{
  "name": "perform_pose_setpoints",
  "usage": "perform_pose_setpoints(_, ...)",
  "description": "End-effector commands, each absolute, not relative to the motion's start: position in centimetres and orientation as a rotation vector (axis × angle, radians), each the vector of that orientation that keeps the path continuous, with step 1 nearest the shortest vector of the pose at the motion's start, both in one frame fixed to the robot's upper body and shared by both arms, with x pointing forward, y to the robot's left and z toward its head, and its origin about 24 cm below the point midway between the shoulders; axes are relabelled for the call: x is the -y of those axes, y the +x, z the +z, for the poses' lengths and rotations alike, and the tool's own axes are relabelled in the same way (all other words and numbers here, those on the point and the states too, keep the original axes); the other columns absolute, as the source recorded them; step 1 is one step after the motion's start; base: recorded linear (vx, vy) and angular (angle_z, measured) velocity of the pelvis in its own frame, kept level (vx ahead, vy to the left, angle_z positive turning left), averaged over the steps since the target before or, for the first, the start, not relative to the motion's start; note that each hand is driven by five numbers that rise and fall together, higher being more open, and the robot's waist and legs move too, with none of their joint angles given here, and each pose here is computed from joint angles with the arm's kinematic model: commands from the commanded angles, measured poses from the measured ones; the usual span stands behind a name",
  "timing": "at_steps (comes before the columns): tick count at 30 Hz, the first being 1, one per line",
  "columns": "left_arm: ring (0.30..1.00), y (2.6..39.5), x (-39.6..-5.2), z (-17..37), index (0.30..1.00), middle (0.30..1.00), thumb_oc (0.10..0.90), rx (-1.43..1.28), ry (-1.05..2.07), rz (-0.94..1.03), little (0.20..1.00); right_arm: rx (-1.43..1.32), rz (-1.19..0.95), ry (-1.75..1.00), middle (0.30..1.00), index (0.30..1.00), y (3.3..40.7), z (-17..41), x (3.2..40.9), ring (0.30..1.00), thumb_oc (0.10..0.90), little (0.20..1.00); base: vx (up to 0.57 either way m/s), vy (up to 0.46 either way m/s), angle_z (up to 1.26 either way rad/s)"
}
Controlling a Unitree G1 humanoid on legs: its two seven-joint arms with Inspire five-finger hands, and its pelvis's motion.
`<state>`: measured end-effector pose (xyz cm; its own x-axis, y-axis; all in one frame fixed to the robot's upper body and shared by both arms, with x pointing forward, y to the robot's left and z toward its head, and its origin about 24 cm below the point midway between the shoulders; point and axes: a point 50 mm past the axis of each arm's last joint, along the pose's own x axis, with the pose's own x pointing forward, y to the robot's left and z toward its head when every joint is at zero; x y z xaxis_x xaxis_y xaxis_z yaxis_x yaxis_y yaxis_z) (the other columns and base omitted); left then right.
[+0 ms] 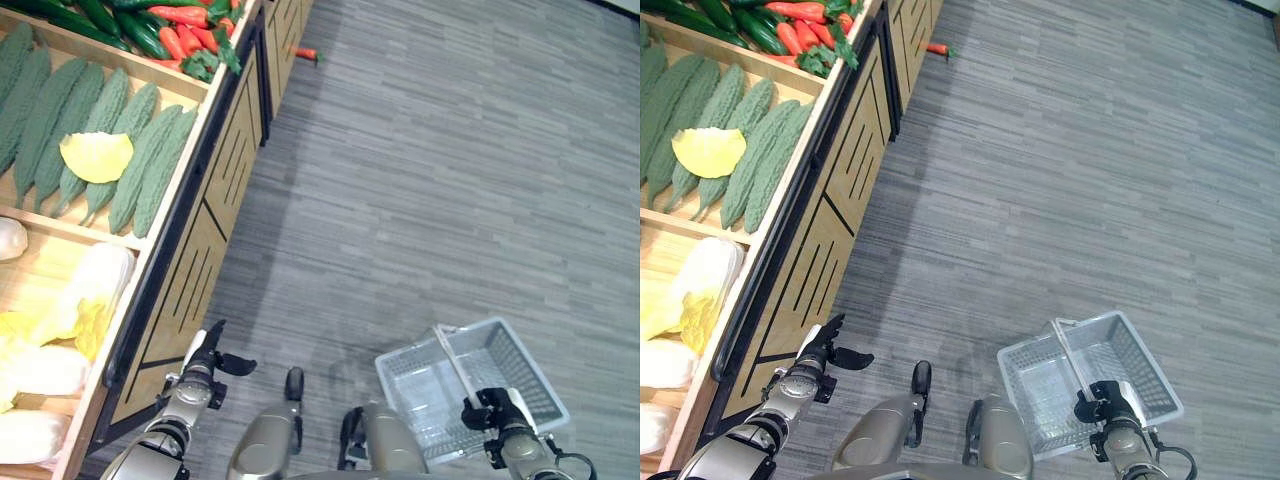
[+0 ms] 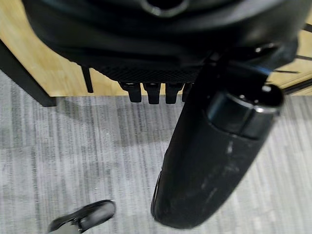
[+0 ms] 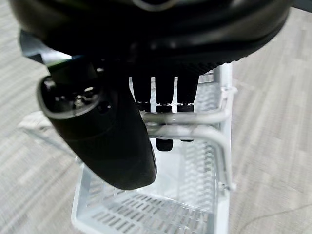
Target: Get the vegetables into the basket
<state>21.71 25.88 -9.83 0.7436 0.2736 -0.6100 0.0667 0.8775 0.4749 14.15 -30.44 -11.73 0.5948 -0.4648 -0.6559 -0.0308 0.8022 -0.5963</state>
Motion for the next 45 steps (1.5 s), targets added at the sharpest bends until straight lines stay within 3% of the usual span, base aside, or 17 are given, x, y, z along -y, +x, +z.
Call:
perform_pose_setpoints(1,1.0,18.3,-26.6,-11.5,1.0,1.0,0.9,-0.823,0.488,0.144,1.0,-0.976,-0.365,-0.685,0.3,0.3,11.5,-10.9,33.9,0.3,0.4,0.3,0.42,-0.205,0.32)
perform_pose_setpoints(8,1.0,17.9,-25.6,-12.1,1.0,1.0,0.9,-0.847,0.478,0.119,1.0,-1.062,-0.397,-0.662,0.3,0.3,9.0,-11.5,34.3,0.3,0.4,0.3,0.26,-0.132,0.98)
perform_pose_setpoints(13,1.0,16.6,-25.6,-12.7,1.0,1.0,0.9,-0.878,0.446,0.145,1.0,-1.056,-0.377,-0.69,0.3,0.3,9.7,-11.3,34.5,0.3,0.4,0.3,0.19,-0.23,0.55)
perform_pose_setpoints(21,1.0,19.6,-24.3,-11.4,1.0,1.0,0.9,-0.765,0.416,0.141,1.0,-1.014,-0.476,-0.7,0.3,0.3,10.2,-10.0,36.3,0.3,0.4,0.3,0.07,-0.137,1.04)
perform_pose_setpoints(26,1.0,19.6,-24.9,-11.3,1.0,1.0,0.9,-0.786,0.428,0.163,1.0,-1.105,-0.528,-0.648,0.3,0.3,7.7,-10.8,36.1,0.3,0.4,0.3,0.15,0.131,1.39)
perform_pose_setpoints(38,1.0,16.8,-27.4,-12.0,1.0,1.0,0.9,-0.87,0.451,0.192,1.0,-1.074,-0.368,-0.691,0.3,0.3,10.3,-11.4,34.1,0.3,0.4,0.3,0.1,0.284,0.23)
perform_pose_setpoints(45,1.0,17.1,-27.2,-11.9,1.0,1.0,0.9,-0.865,0.436,0.2,1.0,-1.055,-0.341,-0.654,0.3,0.3,11.1,-11.8,33.0,0.3,0.4,0.3,0.11,0.009,0.56)
